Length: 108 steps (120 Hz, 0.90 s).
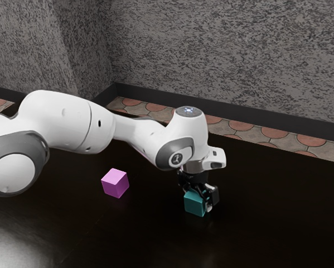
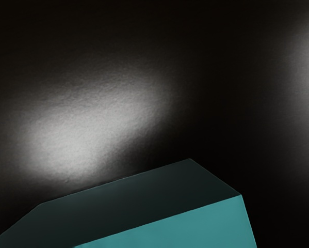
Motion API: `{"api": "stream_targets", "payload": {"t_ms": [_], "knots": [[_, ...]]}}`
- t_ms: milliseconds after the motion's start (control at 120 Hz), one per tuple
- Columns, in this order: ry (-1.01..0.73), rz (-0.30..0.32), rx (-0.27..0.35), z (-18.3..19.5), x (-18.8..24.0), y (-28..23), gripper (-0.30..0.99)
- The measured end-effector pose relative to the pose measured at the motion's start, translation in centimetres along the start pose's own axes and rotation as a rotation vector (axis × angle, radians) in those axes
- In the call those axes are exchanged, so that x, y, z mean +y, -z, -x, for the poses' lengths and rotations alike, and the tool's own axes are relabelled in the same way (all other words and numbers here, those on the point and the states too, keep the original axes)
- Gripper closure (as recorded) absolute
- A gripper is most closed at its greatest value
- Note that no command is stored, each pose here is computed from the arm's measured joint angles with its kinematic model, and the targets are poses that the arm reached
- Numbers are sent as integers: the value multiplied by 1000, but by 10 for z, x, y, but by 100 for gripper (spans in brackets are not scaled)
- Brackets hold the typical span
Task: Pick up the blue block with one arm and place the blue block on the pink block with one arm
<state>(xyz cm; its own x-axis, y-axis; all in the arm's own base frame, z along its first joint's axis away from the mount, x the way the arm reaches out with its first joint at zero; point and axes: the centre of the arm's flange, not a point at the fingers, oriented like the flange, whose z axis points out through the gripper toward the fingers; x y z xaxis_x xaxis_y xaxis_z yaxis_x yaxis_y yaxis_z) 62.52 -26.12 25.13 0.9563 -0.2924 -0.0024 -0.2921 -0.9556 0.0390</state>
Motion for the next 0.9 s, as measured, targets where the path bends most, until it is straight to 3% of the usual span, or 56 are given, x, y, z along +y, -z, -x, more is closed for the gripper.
{"api": "stream_targets", "payload": {"t_ms": [117, 317, 550, 700, 900], "knots": [[8, 2, 4, 0, -1, 1, 17], [16, -1, 19, 0, -1, 10, 29], [42, -49, 77, 42, -17, 83, 32], [182, -89, 115, 106, -93, 142, 32], [365, -123, 98, 127, -201, 147, 32]]}}
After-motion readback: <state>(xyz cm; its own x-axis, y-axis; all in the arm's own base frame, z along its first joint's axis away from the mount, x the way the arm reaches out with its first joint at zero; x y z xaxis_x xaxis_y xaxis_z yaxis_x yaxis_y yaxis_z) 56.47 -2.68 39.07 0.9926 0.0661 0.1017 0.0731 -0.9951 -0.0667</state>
